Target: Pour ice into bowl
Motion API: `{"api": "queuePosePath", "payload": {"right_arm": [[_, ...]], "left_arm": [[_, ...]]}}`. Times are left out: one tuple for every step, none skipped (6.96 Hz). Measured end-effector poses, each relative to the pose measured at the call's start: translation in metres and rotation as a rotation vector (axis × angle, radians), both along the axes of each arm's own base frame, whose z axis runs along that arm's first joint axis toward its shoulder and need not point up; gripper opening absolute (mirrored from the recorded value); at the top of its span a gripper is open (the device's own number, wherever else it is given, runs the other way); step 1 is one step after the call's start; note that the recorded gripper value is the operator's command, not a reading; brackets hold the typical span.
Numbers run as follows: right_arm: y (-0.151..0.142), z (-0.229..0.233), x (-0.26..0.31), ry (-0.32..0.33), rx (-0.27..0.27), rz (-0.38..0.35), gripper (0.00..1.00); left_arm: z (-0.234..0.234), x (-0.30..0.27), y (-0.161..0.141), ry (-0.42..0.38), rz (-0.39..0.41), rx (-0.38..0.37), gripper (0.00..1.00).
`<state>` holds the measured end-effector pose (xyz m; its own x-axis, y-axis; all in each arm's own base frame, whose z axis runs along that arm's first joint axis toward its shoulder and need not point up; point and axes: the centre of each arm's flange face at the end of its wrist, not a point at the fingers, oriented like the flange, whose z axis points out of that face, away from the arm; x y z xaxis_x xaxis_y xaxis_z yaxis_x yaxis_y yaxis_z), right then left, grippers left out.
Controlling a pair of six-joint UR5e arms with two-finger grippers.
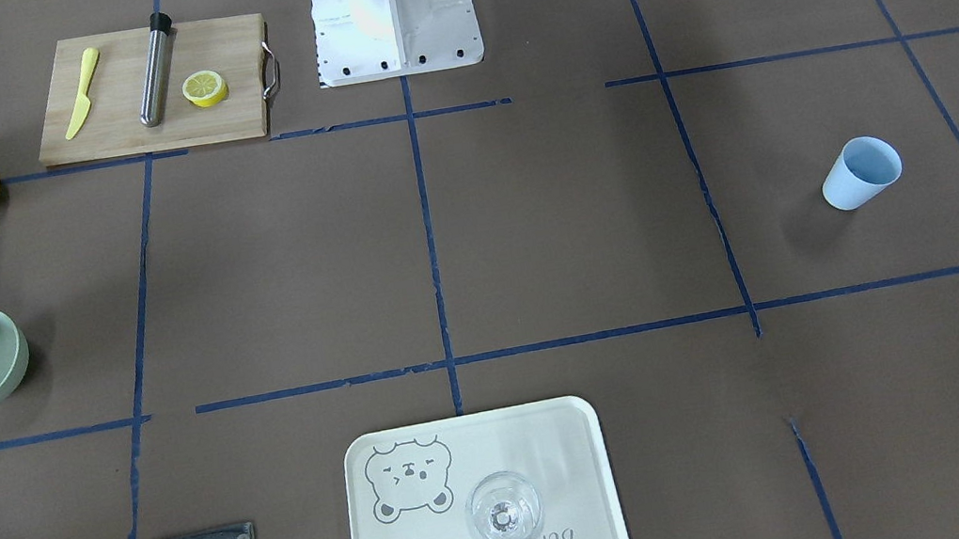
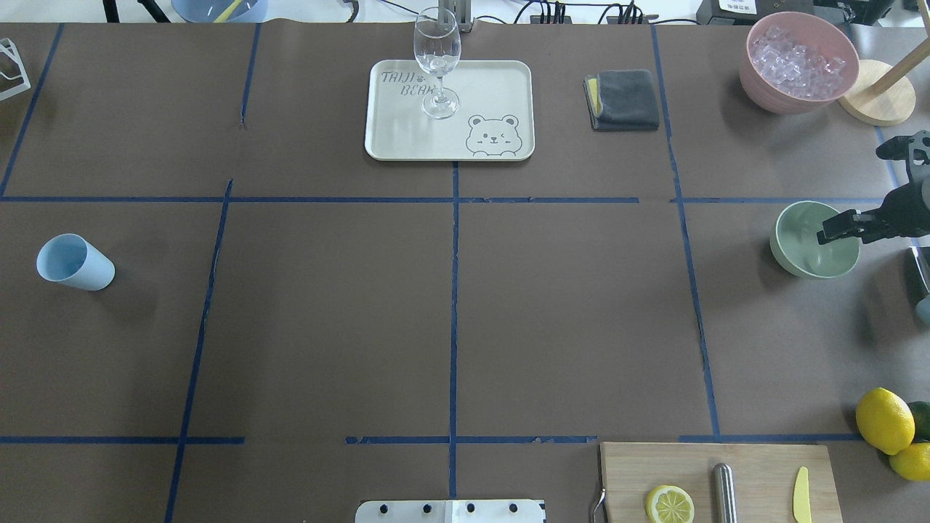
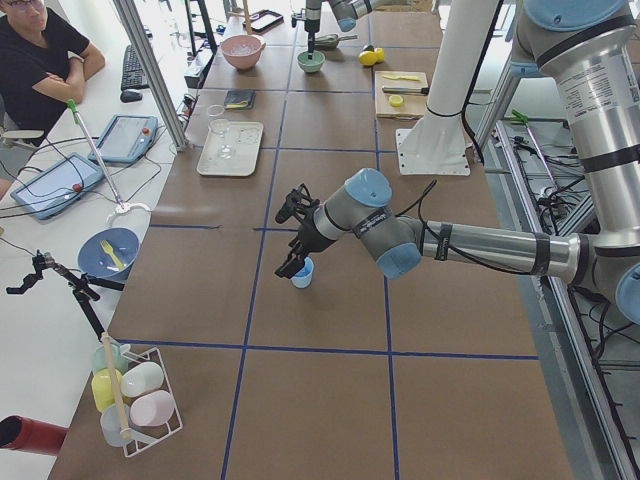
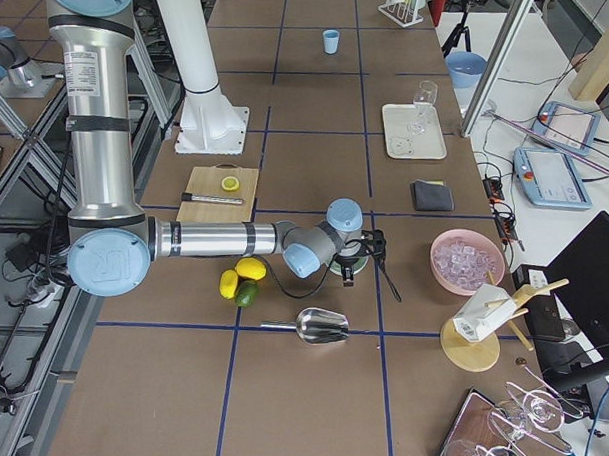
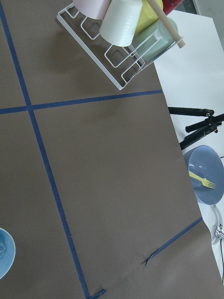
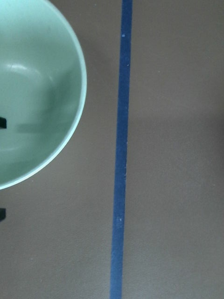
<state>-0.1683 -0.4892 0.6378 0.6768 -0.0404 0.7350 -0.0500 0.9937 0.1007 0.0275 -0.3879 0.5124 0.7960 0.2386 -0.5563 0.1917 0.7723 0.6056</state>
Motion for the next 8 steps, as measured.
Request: {"api": "queuePosePath", "payload": {"right_arm": [[0.001, 0.001, -0.002, 0.0, 0.0, -0.008, 0.0], [0.002, 0.0, -0.004, -0.001, 0.0, -0.013, 0.0], [0.001, -0.006, -0.007, -0.016, 0.0, -0.019, 0.0], [-0.002, -0.02, -0.011, -0.049, 0.0, -0.032, 0.0], [-0.009, -0.039, -0.014, -0.099, -0.009, -0.039, 0.0], [-0.018, -0.067, -0.019, -0.157, -0.041, -0.017, 0.0], [-0.026, -0.1, -0.026, -0.211, -0.082, 0.021, 0.0], [-0.032, -0.136, -0.039, -0.253, -0.123, 0.054, 0.0]], "left_arm": [[-0.001, 0.0, 0.0, 0.0, 0.0, 0.002, 1.0], [-0.002, 0.0, 0.0, 0.001, 0.0, 0.004, 1.0], [-0.003, 0.0, 0.0, 0.001, 0.0, 0.005, 1.0], [-0.004, 0.0, 0.0, 0.002, 0.0, 0.007, 1.0], [-0.004, 0.0, 0.0, 0.001, -0.001, 0.009, 1.0], [-0.001, -0.001, 0.007, -0.009, -0.011, 0.024, 1.0], [0.005, -0.003, 0.019, -0.016, -0.028, 0.049, 1.0], [0.01, -0.001, 0.032, 0.006, -0.043, 0.055, 1.0]]}}
